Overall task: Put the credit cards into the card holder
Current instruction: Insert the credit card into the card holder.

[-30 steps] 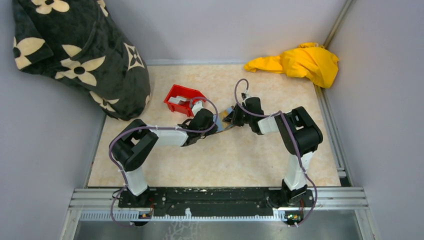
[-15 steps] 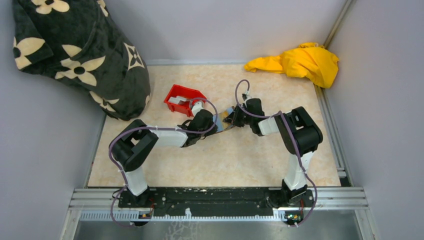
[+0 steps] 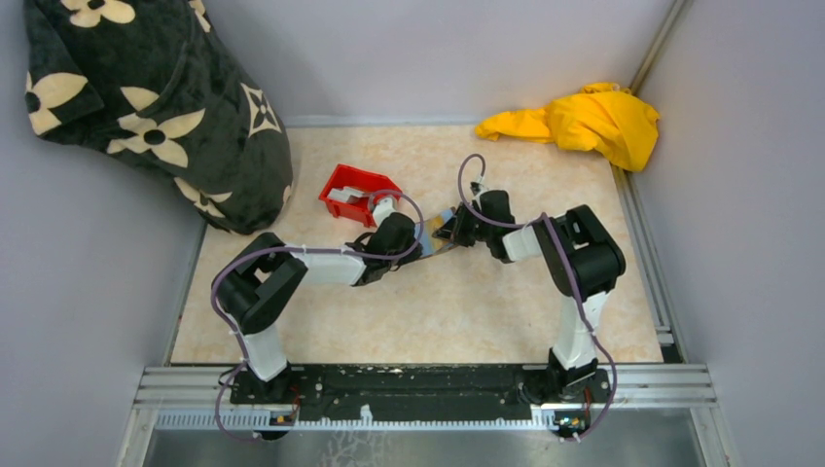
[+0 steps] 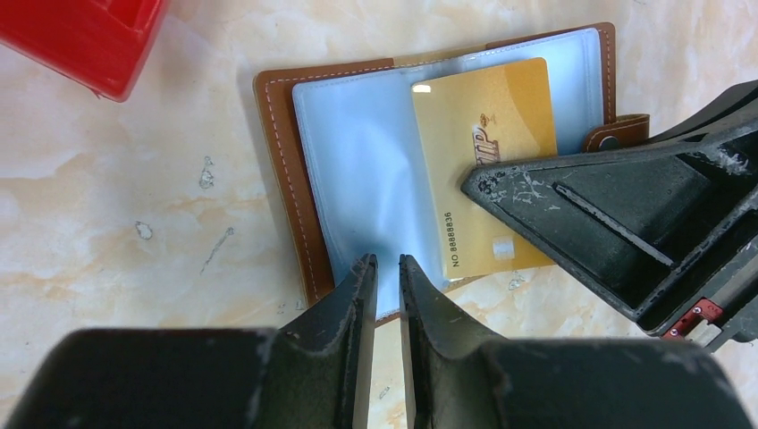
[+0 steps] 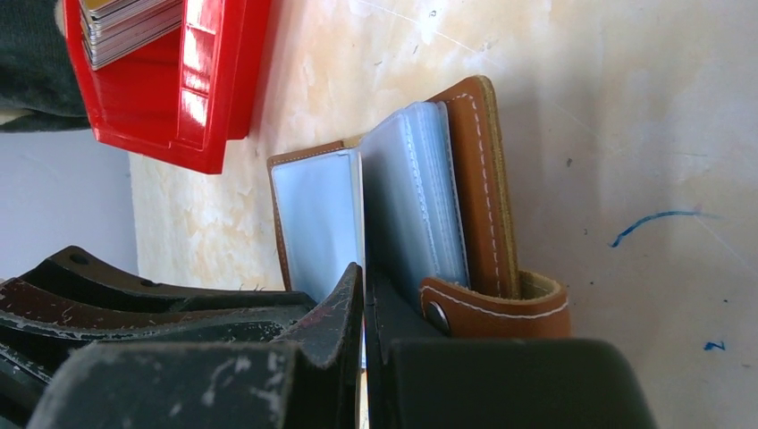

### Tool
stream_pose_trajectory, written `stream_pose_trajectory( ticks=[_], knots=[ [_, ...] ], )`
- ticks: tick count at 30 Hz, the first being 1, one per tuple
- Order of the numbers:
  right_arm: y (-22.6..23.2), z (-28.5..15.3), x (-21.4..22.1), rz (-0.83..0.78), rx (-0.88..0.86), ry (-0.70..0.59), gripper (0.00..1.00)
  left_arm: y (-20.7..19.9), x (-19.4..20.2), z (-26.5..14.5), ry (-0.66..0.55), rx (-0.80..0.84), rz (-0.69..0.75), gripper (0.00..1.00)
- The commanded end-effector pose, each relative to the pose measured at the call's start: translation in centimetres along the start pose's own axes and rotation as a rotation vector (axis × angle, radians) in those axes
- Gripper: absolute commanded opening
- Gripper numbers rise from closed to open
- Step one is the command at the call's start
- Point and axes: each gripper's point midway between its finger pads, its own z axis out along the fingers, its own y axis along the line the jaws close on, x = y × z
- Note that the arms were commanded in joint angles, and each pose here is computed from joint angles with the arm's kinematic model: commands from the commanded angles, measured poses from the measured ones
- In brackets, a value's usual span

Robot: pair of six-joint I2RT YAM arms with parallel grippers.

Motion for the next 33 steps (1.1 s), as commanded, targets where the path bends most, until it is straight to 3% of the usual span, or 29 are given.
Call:
stream_pose_trajectory(
  ticks=[1, 15, 33],
  knots=[
    [-1.7, 0.5, 3.0, 0.044, 0.034, 0.102, 0.0, 8.4, 3.3, -0.8, 0.124, -0.286, 0.145, 0.24],
    [-2.5, 1.0, 3.7, 0.078, 0.023, 0.121, 0.0, 10.1, 1.5, -2.1, 0.085, -0.394, 0.172, 0.25],
    [-1.9, 1.2, 3.6, 0.079, -0.004, 0.125, 0.0, 12.8, 2.6, -1.7, 0.136, -0.462, 0.175, 0.26]
  ],
)
